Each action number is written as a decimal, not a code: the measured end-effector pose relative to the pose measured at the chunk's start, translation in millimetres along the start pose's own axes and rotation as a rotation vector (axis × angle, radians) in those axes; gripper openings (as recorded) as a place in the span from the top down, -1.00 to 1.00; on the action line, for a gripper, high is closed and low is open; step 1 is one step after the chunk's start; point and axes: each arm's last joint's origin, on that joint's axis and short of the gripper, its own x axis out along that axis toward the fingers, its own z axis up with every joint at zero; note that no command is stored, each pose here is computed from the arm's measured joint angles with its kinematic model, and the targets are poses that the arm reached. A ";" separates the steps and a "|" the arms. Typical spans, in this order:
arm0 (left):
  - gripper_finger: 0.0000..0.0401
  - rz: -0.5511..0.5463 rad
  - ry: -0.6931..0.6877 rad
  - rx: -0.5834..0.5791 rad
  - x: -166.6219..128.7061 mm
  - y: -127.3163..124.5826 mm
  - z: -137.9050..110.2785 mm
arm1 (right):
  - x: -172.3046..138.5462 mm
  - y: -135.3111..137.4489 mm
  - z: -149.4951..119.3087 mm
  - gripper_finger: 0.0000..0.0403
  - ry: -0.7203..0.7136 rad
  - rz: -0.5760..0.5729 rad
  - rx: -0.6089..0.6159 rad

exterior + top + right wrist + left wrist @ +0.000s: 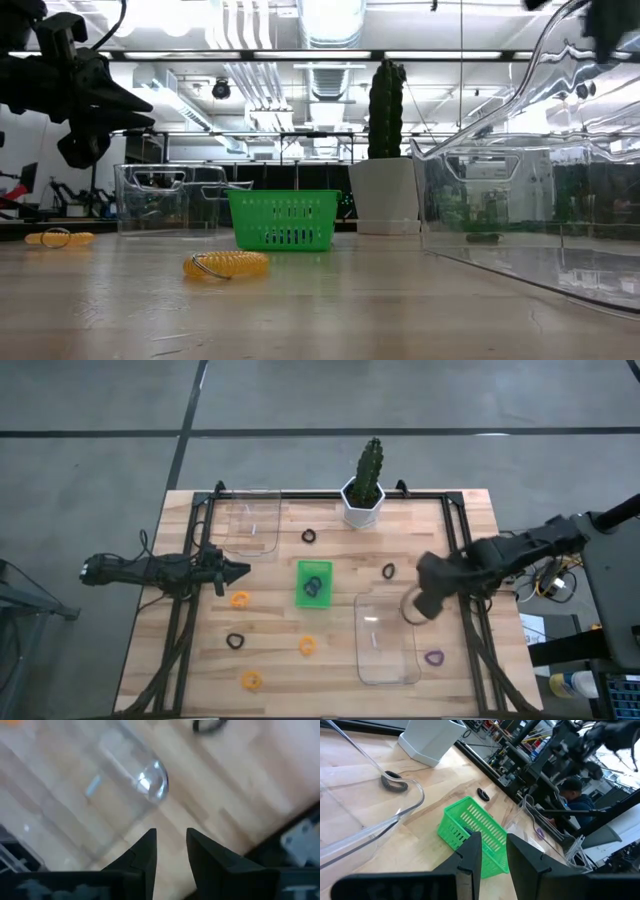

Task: Sort spring keychains
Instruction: Put the purple spring keychain into the green bin

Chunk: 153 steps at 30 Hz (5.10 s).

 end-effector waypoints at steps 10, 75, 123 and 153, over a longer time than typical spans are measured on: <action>0.59 0.000 0.000 -0.001 0.0 0.0 0.0 | 25.6 -2.7 -61.4 0.54 0.228 0.044 -0.225; 0.59 -0.001 -0.001 -0.006 -0.1 0.0 0.1 | 111.0 27.2 -150.0 0.49 0.213 0.095 0.378; 0.59 -0.001 -0.001 -0.028 -0.1 0.0 0.1 | 129.0 19.2 -137.3 0.16 0.261 0.016 0.475; 0.59 0.000 -0.001 -0.028 0.0 0.0 0.1 | 157.8 26.2 -136.6 0.09 0.298 -0.124 0.467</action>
